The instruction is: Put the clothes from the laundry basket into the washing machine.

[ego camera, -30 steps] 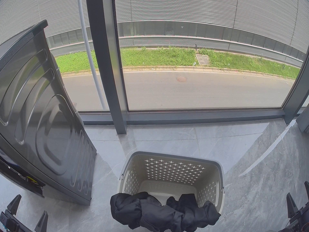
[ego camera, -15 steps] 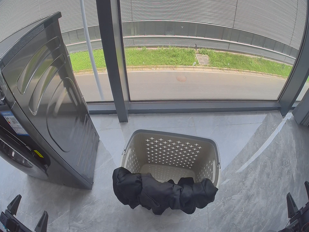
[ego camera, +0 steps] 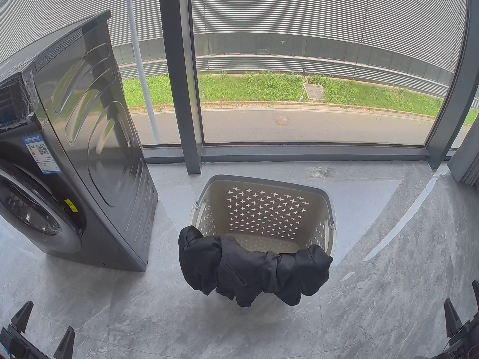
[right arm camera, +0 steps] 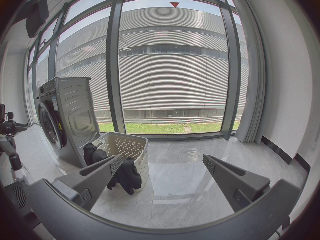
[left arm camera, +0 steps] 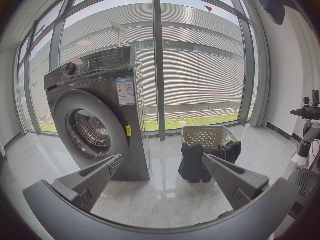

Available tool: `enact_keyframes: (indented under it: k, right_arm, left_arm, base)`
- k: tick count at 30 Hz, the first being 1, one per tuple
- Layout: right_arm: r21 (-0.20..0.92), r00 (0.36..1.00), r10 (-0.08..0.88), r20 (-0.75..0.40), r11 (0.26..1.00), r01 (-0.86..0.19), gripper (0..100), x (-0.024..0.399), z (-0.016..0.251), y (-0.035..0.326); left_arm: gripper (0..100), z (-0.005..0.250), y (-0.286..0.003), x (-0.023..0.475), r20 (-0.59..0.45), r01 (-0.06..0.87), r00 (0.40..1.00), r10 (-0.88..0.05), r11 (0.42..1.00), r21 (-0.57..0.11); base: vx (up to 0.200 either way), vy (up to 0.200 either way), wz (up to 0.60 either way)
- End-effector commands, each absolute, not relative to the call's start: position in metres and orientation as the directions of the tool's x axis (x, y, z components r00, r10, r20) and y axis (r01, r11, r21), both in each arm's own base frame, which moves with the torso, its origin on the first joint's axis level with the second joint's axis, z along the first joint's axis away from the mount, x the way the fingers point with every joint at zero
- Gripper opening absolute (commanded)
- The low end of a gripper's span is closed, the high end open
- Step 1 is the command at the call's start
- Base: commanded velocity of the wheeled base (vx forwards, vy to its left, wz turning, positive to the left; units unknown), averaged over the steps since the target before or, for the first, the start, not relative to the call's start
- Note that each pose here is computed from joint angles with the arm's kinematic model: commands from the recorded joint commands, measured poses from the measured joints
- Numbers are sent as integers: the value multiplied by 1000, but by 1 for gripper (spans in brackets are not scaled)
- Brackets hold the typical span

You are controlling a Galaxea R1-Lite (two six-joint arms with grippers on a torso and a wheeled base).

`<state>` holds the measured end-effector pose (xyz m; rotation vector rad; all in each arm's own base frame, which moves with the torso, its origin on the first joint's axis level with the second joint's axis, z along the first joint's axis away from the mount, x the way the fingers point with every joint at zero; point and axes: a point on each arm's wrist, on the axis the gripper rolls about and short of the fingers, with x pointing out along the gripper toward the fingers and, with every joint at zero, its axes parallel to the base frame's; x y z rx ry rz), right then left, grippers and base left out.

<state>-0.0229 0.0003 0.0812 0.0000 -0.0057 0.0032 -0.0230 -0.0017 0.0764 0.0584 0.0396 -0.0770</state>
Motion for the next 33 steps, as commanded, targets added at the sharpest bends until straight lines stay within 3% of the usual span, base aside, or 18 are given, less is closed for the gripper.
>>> enact_keyframes:
  k: [1, 5, 33]
  right_arm:
    - [0, 1000, 3, 5, 1000, -3, 100, -23, 76, 0]
    - [0, 1000, 3, 5, 1000, -3, 100, -23, 76, 0]
    - [0, 1000, 3, 5, 1000, -3, 100, -23, 76, 0]
  left_arm:
    - [100, 71, -2, -23, -43, 77, 996, -75, 995, 57]
    - [100, 71, -2, -23, -43, 77, 996, -75, 995, 57]
    - [100, 71, -2, -23, -43, 79, 996, -77, 995, 55]
  base:
    - [0, 0, 0]
    - [0, 0, 0]
    - [0, 200, 0]
